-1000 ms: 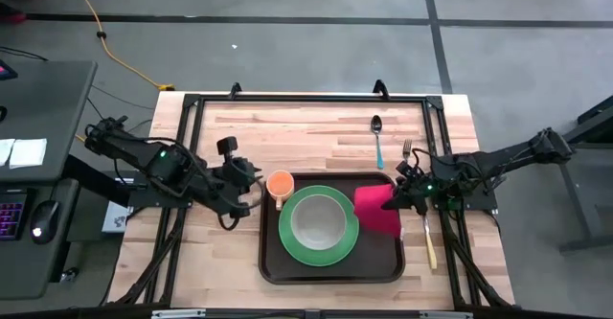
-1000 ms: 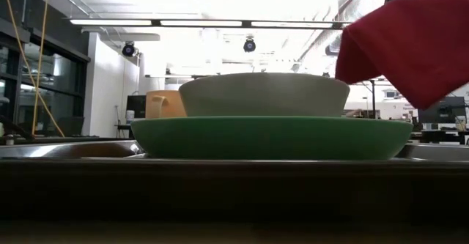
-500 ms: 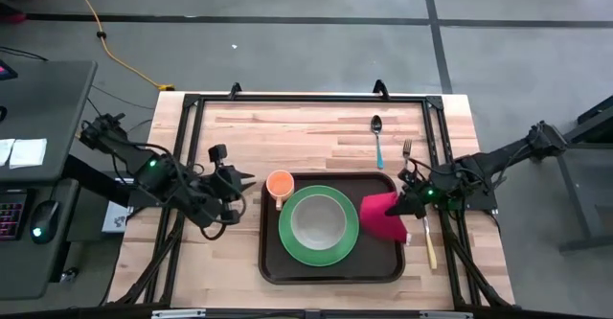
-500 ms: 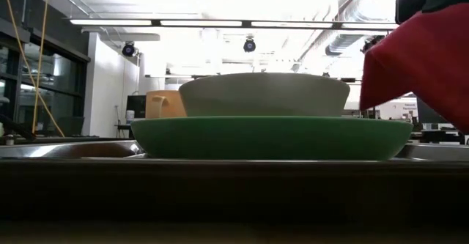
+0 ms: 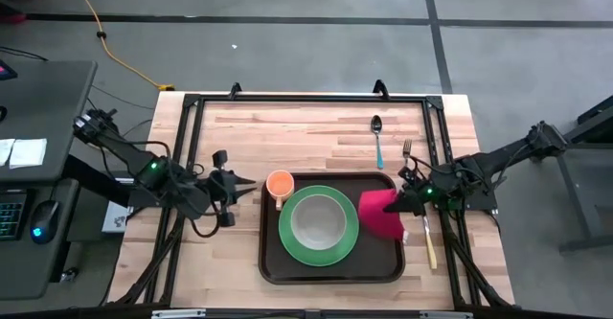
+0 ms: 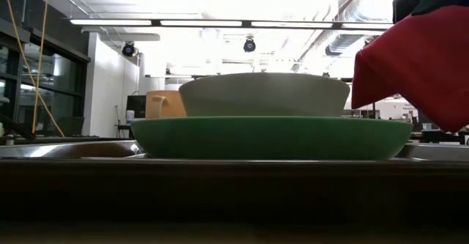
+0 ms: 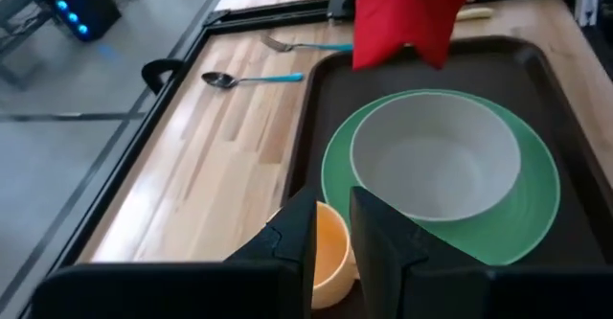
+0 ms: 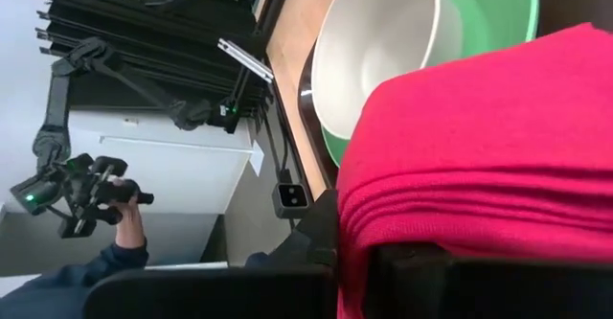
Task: Set up tray
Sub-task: Put the red table napkin on the black tray to the right of the green plate
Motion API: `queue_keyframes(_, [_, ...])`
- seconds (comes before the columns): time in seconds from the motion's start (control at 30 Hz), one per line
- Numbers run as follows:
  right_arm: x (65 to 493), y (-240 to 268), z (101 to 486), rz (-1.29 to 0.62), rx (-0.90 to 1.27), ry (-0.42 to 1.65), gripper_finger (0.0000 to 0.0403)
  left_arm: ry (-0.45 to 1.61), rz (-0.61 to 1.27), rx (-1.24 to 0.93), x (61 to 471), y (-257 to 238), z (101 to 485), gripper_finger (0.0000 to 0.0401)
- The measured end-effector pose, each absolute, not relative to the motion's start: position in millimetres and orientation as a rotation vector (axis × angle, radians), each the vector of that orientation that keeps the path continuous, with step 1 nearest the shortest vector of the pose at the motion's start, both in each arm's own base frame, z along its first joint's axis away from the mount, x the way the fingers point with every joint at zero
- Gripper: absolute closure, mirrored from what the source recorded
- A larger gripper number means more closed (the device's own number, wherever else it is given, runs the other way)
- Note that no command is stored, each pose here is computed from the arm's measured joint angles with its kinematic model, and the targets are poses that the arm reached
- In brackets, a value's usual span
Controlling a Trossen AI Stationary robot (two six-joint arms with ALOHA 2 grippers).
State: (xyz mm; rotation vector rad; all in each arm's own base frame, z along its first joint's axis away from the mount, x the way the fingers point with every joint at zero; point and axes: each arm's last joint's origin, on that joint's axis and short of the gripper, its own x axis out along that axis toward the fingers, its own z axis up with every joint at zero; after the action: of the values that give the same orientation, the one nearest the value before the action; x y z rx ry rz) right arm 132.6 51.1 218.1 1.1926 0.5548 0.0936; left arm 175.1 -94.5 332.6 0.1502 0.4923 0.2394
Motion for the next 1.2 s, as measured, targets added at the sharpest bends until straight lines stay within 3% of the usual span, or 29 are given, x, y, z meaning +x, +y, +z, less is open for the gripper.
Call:
queue_keyframes(0.73, [129, 49, 166, 0.186, 1.367, 0.405, 0.0403, 0.355, 0.181, 0.092, 159, -84, 285, 0.0304])
queue_keyframes(1.2, [132, 44, 178, 0.258, 1.384, 0.244, 0.0403, 0.300, 0.140, 0.089, 151, -80, 264, 0.0304])
